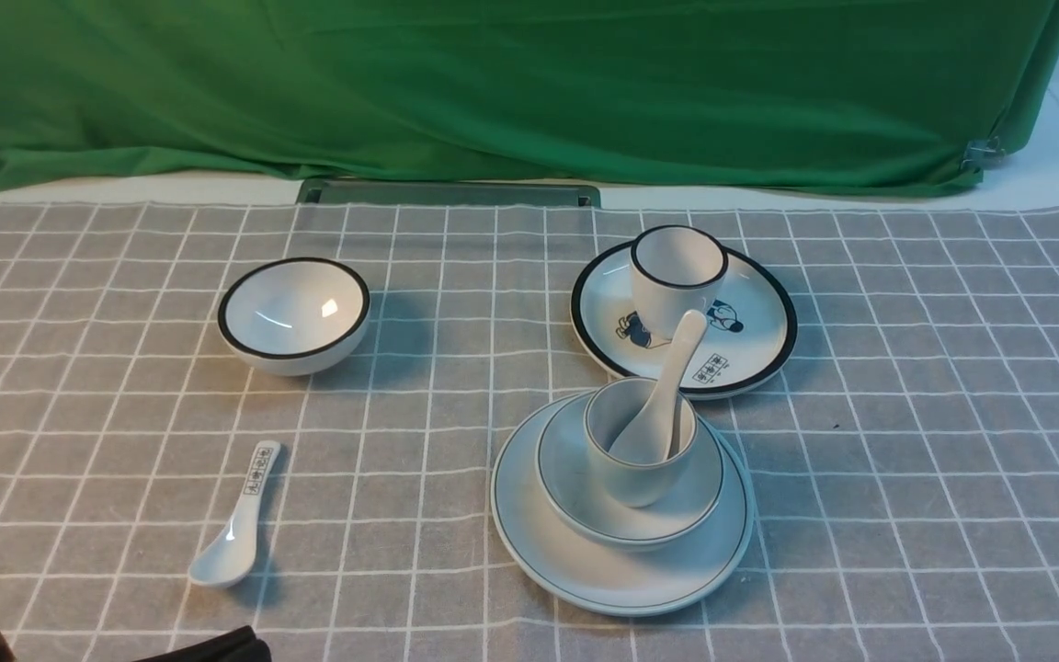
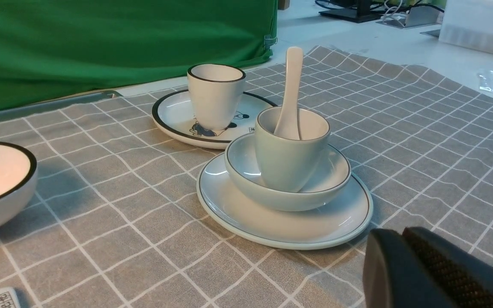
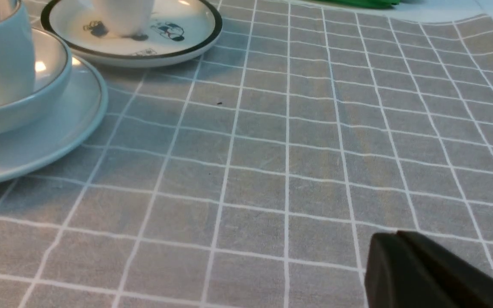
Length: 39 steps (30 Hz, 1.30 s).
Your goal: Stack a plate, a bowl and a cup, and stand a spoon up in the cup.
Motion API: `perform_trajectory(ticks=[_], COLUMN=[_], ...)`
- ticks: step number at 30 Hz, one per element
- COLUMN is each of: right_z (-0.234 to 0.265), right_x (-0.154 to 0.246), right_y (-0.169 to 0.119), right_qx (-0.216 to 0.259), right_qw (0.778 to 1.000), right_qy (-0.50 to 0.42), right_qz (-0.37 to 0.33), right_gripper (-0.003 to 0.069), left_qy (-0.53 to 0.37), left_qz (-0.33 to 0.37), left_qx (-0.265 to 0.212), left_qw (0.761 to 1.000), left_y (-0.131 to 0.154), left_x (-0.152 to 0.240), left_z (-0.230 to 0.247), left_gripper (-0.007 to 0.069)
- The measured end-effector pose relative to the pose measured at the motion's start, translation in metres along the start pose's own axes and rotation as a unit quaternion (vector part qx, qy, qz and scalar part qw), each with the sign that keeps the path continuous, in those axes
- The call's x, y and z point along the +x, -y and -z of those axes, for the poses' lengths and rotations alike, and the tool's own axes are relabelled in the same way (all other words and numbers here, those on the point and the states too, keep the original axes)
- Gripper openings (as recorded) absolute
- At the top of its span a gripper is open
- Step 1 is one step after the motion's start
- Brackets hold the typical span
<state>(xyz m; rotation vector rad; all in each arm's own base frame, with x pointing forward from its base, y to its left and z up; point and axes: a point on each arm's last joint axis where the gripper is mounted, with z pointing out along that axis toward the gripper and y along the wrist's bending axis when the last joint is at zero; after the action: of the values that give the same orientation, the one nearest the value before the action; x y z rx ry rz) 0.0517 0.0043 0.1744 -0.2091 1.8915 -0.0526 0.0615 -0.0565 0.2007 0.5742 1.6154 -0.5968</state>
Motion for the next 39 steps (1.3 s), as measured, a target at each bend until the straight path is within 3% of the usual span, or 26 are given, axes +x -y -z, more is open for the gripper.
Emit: perform_trajectory(ticks=[24, 29, 36, 37, 38, 39], right_z=[0.0, 0.0, 0.0, 0.0, 0.0, 0.0], right_x=[0.0, 0.0, 0.0, 0.0, 0.0, 0.0], right_y=[0.0, 0.0, 0.0, 0.0, 0.0, 0.0], right_qx=[0.0, 0.0, 0.0, 0.0, 0.0, 0.0], right_qw=[1.0, 1.0, 1.0, 1.0, 1.0, 1.0], right_qy=[0.0, 0.0, 0.0, 0.0, 0.0, 0.0], right_qz=[0.0, 0.0, 0.0, 0.0, 0.0, 0.0], right_gripper=[0.0067, 0.0079, 0.0087, 0.0087, 0.0089, 0.0089], left_qy=[0.019, 0.047, 0.095, 0.095, 0.1, 0.1], left_qz=[0.002, -0.005, 0.006, 0.006, 0.014, 0.014], left_qx=[-0.005, -0.069, -0.23, -0.23, -0.276, -0.281], left_qw=[1.0, 0.997, 0.968, 0.968, 0.956, 0.954], left_y=[-0.001, -0.011, -0.033, -0.033, -0.038, -0.038], left_x=[-0.003, -0.008, -0.014, -0.014, -0.013, -0.013], left_z=[0.001, 0.005, 0.02, 0.02, 0.026, 0.027], left_gripper=[0.0013, 0.0013, 0.0013, 0.0013, 0.0013, 0.0013])
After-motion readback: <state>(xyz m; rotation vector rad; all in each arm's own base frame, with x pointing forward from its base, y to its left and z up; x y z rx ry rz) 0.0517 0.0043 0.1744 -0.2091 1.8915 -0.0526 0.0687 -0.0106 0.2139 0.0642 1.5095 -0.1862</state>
